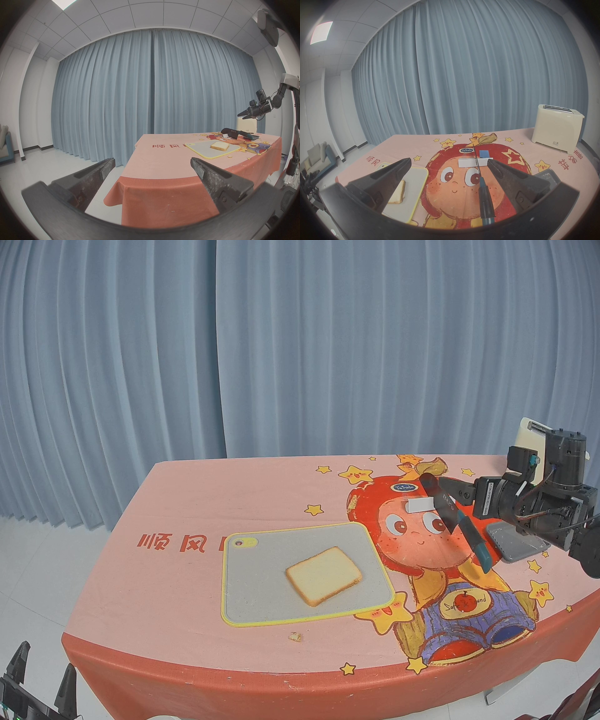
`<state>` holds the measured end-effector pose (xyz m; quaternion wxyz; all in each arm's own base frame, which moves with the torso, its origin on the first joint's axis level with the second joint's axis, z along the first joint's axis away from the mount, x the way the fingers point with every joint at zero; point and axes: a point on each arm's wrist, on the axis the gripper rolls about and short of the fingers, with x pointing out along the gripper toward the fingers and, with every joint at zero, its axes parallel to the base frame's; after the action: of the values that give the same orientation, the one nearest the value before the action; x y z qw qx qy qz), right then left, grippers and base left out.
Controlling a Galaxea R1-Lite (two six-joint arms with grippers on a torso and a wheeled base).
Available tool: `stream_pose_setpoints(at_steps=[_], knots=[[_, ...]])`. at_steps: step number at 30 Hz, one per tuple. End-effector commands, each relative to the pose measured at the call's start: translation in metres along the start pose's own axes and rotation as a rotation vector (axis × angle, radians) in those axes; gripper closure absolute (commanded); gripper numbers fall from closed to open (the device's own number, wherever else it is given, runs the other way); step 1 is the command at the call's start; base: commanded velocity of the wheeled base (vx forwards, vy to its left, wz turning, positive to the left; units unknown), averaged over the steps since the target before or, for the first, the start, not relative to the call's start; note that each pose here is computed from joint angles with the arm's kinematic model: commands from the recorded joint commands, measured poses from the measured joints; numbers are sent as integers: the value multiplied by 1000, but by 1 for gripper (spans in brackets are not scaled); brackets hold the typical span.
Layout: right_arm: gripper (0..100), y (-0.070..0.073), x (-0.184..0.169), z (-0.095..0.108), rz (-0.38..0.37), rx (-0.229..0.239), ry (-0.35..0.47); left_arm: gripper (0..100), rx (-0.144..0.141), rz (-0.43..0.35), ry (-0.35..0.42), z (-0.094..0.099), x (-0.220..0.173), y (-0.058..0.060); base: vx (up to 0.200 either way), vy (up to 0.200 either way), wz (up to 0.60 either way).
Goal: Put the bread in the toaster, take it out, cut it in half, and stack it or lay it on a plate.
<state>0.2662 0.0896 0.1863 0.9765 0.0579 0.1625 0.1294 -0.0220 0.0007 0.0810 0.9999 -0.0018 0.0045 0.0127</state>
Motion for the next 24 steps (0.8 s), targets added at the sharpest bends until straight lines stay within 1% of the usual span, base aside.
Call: stream_pose_setpoints(at_steps=[1, 5, 7, 11, 13, 15, 16, 17, 24], knots=[[0, -4, 11, -8, -16, 3, 37, 0, 0, 1, 17, -5, 1, 0, 0, 0, 0], [0, -8, 15, -9, -28, 7, 45, 0, 0, 1, 17, -5, 1, 0, 0, 0, 0], [0, -13, 19, -12, -46, 10, 60, 0, 0, 1, 17, -5, 1, 0, 0, 0, 0], [0, -18, 24, -16, -64, 14, 79, 0, 0, 1, 18, -5, 1, 0, 0, 0, 0], [0, -23, 28, -20, -80, 17, 95, 0, 0, 1, 18, -5, 1, 0, 0, 0, 0], [0, -31, 33, -24, -102, 11, 112, 0, 0, 1, 17, -5, 1, 0, 0, 0, 0], [0, -32, 33, -24, -102, 11, 114, 0, 0, 1, 18, -5, 1, 0, 0, 0, 0], [0, -38, 35, -26, -117, 2, 123, 0, 0, 1, 18, -5, 1, 0, 0, 0, 0], [0, -40, 38, -33, -113, -1, 161, 0, 0, 1, 18, -5, 1, 0, 0, 0, 0]])
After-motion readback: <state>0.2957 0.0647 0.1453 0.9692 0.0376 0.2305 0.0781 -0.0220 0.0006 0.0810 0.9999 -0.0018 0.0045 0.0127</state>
